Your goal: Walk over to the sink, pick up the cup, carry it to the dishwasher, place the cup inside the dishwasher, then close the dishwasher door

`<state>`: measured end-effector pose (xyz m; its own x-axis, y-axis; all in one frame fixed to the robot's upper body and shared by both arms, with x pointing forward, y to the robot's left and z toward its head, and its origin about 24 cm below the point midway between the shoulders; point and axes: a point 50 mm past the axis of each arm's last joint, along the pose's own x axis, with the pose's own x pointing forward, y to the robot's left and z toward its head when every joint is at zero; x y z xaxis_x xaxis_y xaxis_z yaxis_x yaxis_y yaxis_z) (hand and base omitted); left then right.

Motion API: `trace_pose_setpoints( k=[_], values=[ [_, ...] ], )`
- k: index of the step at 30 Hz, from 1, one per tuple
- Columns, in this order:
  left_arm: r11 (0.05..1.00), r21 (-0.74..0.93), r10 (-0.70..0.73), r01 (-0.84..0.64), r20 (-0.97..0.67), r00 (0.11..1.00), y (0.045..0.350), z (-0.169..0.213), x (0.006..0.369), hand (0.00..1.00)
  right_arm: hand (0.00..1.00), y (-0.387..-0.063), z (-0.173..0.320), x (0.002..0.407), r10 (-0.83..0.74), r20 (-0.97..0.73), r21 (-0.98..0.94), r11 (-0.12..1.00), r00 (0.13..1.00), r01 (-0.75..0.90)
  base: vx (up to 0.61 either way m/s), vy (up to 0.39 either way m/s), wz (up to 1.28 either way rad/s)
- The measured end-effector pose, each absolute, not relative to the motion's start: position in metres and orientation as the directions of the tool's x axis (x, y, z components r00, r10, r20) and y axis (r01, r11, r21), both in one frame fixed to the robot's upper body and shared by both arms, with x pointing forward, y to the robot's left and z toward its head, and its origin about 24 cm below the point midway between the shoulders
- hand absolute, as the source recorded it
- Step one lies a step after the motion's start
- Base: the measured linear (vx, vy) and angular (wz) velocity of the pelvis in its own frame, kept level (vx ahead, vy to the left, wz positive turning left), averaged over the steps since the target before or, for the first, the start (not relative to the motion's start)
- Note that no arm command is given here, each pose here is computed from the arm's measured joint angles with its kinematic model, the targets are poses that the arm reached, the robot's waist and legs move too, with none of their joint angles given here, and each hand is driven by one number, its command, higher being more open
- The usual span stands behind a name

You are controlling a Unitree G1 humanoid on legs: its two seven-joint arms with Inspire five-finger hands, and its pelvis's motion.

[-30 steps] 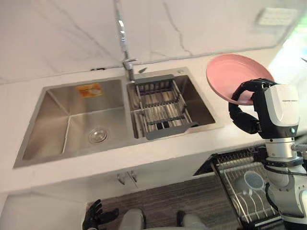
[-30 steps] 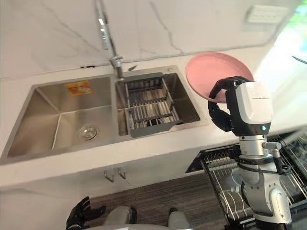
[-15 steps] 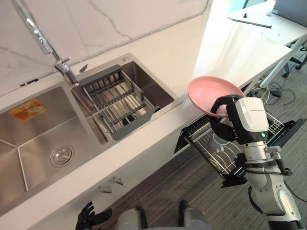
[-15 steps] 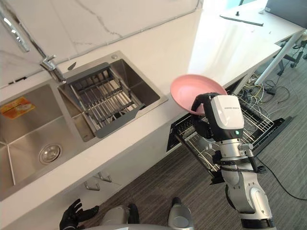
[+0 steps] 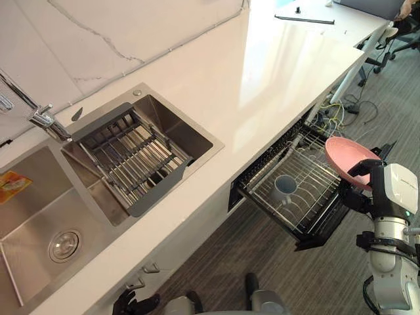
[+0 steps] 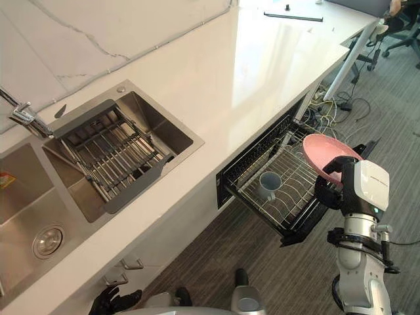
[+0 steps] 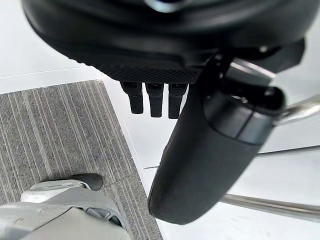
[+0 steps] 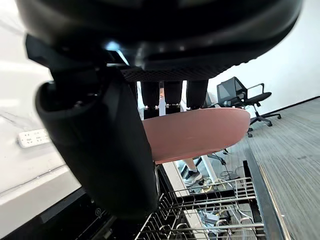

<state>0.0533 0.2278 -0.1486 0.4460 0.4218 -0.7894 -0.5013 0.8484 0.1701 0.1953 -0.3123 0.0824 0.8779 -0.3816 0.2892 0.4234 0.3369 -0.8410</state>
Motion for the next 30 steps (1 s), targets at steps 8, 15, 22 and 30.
trace_pose_setpoints(
  k=[8, 15, 22, 30],
  values=[
    [0.869, 0.134, 0.402, -0.476, -0.751, 0.524, 0.223, -0.144, 0.079, 0.90, 0.30, -0.329, 0.085, 0.219, -0.489, 0.299, -0.746, 0.415, 0.819, 0.520, -0.10, 0.026, -0.04],
    [0.864, 0.105, 0.409, -0.493, -0.718, 0.563, 0.224, -0.139, 0.097, 0.90, 0.30, -0.344, 0.115, 0.246, -0.525, 0.393, -0.650, 0.422, 0.755, 0.632, -0.06, 0.022, 0.06],
    [0.862, 0.084, 0.418, -0.501, -0.678, 0.605, 0.228, -0.131, 0.112, 0.90, 0.30, -0.334, 0.123, 0.278, -0.517, 0.384, -0.583, 0.507, 0.765, 0.635, -0.01, 0.004, 0.05],
    [0.880, 0.078, 0.401, -0.468, -0.649, 0.646, 0.226, -0.127, 0.122, 0.90, 0.30, -0.328, 0.110, 0.294, -0.506, 0.291, -0.588, 0.576, 0.812, 0.569, -0.02, -0.001, 0.05]
  ],
)
